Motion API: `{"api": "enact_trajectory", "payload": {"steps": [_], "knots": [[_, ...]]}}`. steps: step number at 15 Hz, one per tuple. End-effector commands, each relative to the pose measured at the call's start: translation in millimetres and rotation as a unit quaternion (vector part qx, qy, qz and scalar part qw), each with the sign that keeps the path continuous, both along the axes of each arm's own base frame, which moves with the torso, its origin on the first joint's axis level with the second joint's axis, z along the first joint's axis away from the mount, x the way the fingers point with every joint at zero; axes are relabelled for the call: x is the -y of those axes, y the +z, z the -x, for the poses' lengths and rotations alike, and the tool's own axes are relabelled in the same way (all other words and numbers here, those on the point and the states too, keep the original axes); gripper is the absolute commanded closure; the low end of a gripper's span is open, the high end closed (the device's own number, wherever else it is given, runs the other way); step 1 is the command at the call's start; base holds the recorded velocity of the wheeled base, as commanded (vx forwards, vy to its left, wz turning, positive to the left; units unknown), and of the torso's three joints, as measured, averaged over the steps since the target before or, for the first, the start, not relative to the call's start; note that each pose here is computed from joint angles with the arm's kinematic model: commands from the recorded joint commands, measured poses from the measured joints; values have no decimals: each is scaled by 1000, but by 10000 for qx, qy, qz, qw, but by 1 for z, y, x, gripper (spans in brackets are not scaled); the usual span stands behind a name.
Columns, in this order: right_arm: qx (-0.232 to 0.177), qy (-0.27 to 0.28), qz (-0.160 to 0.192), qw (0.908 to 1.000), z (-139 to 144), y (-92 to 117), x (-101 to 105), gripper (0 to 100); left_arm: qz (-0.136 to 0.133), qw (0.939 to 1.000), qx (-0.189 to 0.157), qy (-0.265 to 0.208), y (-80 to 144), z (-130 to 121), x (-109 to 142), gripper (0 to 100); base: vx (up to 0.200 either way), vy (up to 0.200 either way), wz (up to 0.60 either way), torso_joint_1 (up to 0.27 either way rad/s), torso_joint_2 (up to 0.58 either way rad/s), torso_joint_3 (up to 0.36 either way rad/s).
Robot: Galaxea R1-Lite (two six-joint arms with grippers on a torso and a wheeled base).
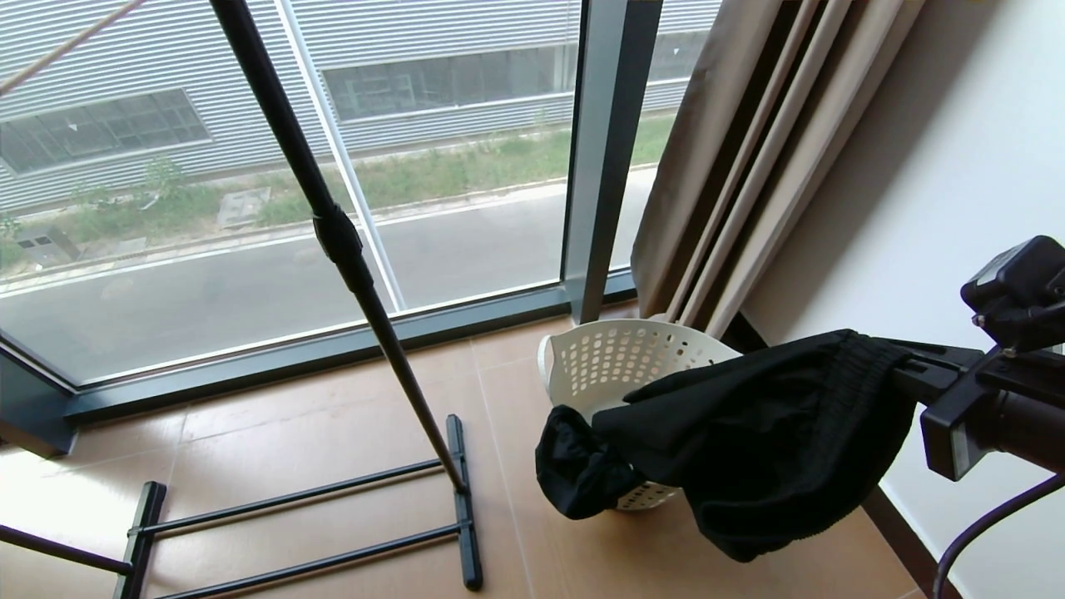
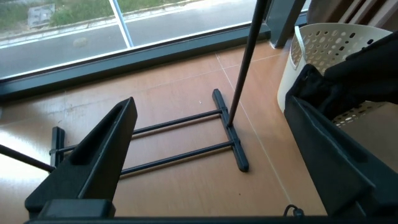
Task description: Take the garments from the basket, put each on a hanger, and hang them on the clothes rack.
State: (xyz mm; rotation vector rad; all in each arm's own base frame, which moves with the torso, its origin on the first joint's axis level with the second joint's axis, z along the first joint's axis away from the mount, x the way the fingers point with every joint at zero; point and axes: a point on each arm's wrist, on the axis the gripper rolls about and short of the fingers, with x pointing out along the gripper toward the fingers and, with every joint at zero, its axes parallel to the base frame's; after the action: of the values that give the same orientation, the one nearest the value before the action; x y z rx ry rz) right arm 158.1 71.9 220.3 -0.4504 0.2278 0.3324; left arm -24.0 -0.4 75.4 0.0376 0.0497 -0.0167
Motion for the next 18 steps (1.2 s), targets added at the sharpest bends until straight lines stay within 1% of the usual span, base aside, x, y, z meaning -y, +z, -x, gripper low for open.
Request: {"api": "enact_trajectory", "payload": {"steps": [1, 4, 9, 18], "knots": [[-81, -6, 40, 10000, -4, -4, -1, 100, -1, 10000, -3, 2, 0, 0, 0, 0, 0, 0, 0, 2, -80, 105], [-87, -14, 45, 10000, -3, -5, -1, 100, -1, 10000, -3, 2, 0, 0, 0, 0, 0, 0, 0, 41, -313, -69], [-78, -19, 49, 10000, 1, -7, 1, 100, 4, 10000, -11, 48, 0, 0, 0, 0, 0, 0, 0, 95, -454, -153], [-43, -9, 37, 10000, 4, -6, 3, 100, 4, 10000, -11, 41, 0, 0, 0, 0, 0, 0, 0, 163, -510, -150]]}}
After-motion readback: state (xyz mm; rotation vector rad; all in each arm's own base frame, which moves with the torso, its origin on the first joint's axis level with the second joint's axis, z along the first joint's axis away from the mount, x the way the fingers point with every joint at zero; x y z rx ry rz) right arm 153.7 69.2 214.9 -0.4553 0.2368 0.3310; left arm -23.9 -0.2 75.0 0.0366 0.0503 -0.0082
